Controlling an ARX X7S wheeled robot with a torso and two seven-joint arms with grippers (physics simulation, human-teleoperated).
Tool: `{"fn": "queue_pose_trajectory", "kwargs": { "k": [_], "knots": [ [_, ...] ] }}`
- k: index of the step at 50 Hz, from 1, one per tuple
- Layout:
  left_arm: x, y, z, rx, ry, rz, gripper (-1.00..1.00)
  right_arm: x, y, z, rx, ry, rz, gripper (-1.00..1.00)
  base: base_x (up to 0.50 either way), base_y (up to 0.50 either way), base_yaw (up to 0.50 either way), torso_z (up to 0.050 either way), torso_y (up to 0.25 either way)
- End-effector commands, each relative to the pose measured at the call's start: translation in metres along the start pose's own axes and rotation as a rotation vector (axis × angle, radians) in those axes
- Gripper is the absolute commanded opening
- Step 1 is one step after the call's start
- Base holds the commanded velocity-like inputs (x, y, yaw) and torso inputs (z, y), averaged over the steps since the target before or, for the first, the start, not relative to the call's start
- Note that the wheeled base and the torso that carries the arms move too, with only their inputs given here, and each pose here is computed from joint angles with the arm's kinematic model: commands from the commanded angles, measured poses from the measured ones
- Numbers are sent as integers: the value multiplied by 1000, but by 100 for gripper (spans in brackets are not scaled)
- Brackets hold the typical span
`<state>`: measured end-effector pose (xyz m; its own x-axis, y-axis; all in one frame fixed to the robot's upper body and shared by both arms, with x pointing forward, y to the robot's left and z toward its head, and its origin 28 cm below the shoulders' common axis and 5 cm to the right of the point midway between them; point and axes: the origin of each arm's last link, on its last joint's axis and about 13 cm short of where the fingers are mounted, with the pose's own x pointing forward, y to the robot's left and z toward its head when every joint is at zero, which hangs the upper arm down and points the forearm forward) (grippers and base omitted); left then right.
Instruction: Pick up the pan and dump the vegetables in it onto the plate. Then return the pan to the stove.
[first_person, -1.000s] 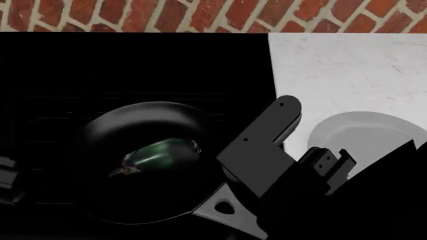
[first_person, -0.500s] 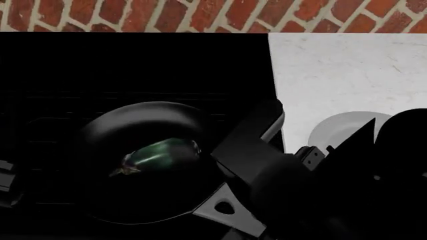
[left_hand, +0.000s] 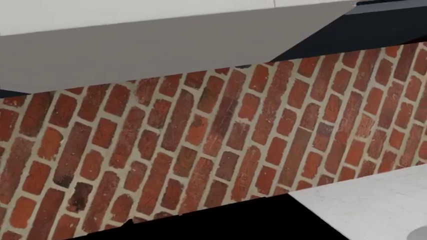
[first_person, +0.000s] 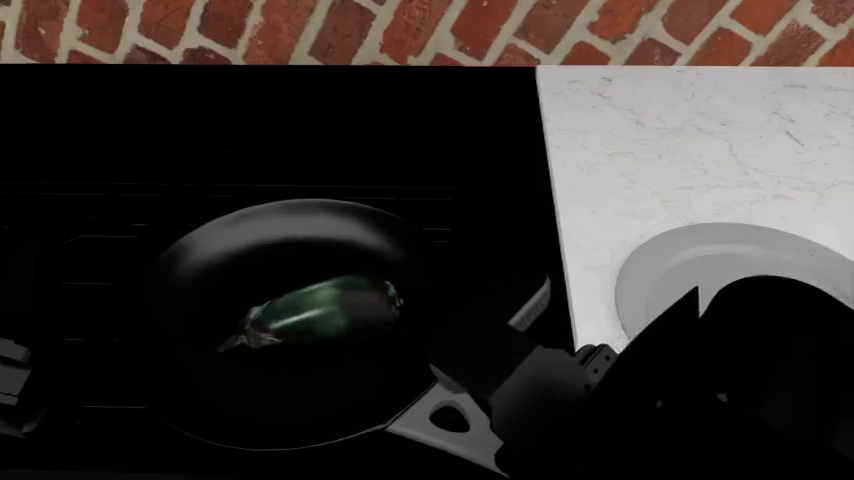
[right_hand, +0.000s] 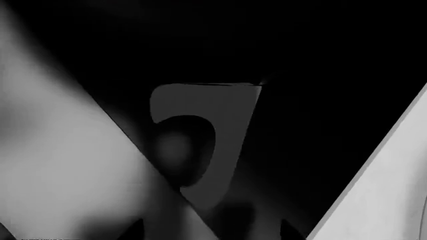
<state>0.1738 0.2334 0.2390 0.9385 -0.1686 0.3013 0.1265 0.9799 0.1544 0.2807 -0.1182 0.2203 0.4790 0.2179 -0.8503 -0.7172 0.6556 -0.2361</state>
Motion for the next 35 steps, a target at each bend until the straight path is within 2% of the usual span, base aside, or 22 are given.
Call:
{"fn": "queue_pose_trajectory", "kwargs": {
  "k": [1, 2, 11, 25, 32, 35],
  "knots": [
    [0, 1, 2, -27, 1, 5, 100, 32, 3, -3, -19, 23, 35, 100, 12, 3, 6, 0, 0],
    [0, 2, 2, -27, 1, 6, 100, 32, 3, -3, -10, 28, 45, -100, 0, 4, 7, 0, 0],
    [1, 2, -2, -26, 6, 13, 100, 15, 1, -1, 5, -28, 0, -100, 5, 3, 5, 0, 0],
    [-1, 1, -2, -17, 11, 16, 100, -42, -1, 25, -3, -332, -160, -100, 1, 1, 1, 0, 0],
    [-2, 2, -3, -18, 14, 19, 100, -48, -1, 22, 26, -389, -197, -100, 0, 0, 0, 0, 2],
    [-2, 2, -3, -17, 14, 21, 100, -49, -4, 20, 71, -400, -194, -100, 0, 0, 0, 0, 0]
  ]
}}
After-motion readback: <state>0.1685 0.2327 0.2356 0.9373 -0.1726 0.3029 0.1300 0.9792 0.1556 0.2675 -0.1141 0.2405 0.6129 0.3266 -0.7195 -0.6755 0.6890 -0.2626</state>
